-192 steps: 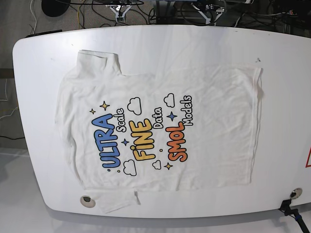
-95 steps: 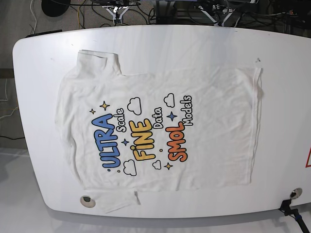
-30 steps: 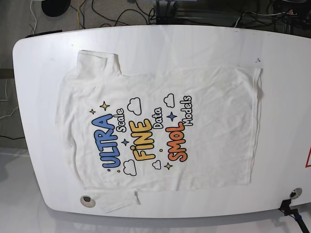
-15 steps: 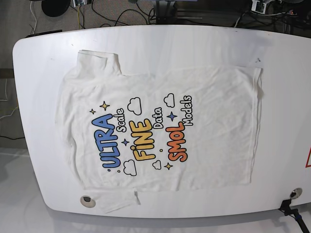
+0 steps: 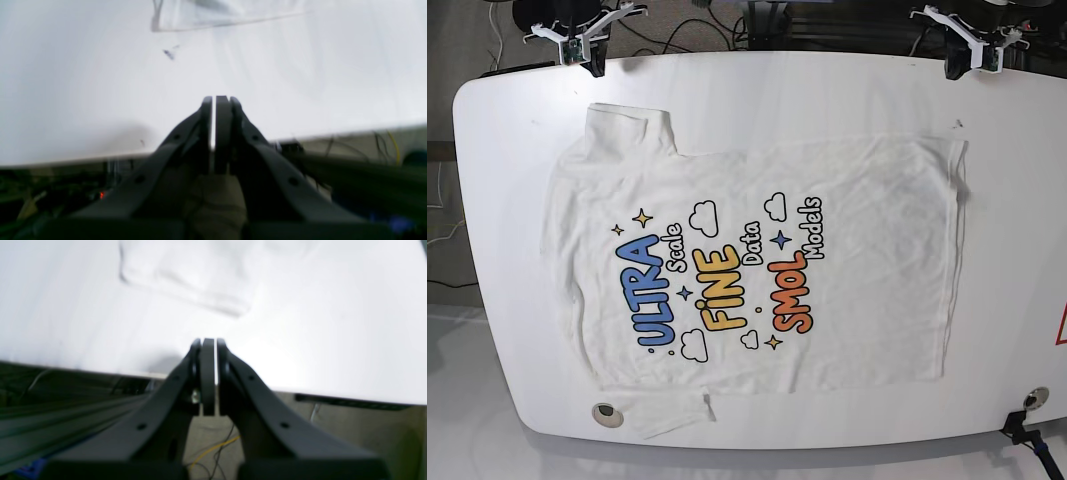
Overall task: Fold the T-shirt properly
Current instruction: 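Move both grippers down to the shirt's shoulders beside the collar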
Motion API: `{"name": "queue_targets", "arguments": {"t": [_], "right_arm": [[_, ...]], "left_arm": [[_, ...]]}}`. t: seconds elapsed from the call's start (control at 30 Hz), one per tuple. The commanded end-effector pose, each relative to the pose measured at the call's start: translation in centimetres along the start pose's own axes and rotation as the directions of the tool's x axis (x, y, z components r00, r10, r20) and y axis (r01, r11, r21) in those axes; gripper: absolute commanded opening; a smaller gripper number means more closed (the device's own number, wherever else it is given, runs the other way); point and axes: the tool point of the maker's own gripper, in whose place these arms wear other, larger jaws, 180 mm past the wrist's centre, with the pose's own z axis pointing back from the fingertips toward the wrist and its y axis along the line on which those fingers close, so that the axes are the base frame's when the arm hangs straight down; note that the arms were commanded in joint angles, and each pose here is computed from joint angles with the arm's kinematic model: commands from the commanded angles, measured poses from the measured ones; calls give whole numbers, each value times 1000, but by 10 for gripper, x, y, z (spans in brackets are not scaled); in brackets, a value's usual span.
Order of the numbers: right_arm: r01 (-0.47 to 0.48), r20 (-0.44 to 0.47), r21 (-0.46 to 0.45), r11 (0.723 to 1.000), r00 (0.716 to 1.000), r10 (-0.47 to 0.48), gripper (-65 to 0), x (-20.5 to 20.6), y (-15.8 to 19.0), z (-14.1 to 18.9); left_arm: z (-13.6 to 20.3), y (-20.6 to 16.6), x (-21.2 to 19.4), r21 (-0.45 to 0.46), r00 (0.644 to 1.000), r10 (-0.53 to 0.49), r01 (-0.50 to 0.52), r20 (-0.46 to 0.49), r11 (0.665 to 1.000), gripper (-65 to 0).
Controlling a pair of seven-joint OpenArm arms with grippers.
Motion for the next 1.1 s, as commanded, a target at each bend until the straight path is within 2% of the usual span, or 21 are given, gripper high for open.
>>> {"name": "queue_targets", "arguments": {"t": [0.0,0.23,0.43,0.5,0.57,0.77,1.07], "right_arm": [[-6,53,39,999,999,4,-650,23,5,-6],[3,-19,117,993,1000,-1,-633,23,17,-23],[71,-48,127,989,997,-66,-430,15,19,-20],[92,-55,131,987,995,-85,-384,14,19,-18],[100,-50,132,986,994,-95,-372,18,18,-18],[136,-64,84,987,989,-131,-371,18,9,-24],[144,-22,29,989,989,-143,-367,40,-15,-38]], "left_arm": [[-6,8,22,16,998,-5,4,67,1000,-650],[-34,-3,47,-88,994,-21,30,104,996,-635],[-39,-5,41,-96,998,-10,16,64,995,-559],[-38,-7,36,-101,999,0,4,43,995,-530],[-39,-6,32,-96,1000,8,-5,28,995,-505],[-42,-12,38,-128,998,21,-14,54,992,-498],[-49,-12,37,-174,999,10,-2,48,985,-488]]}}
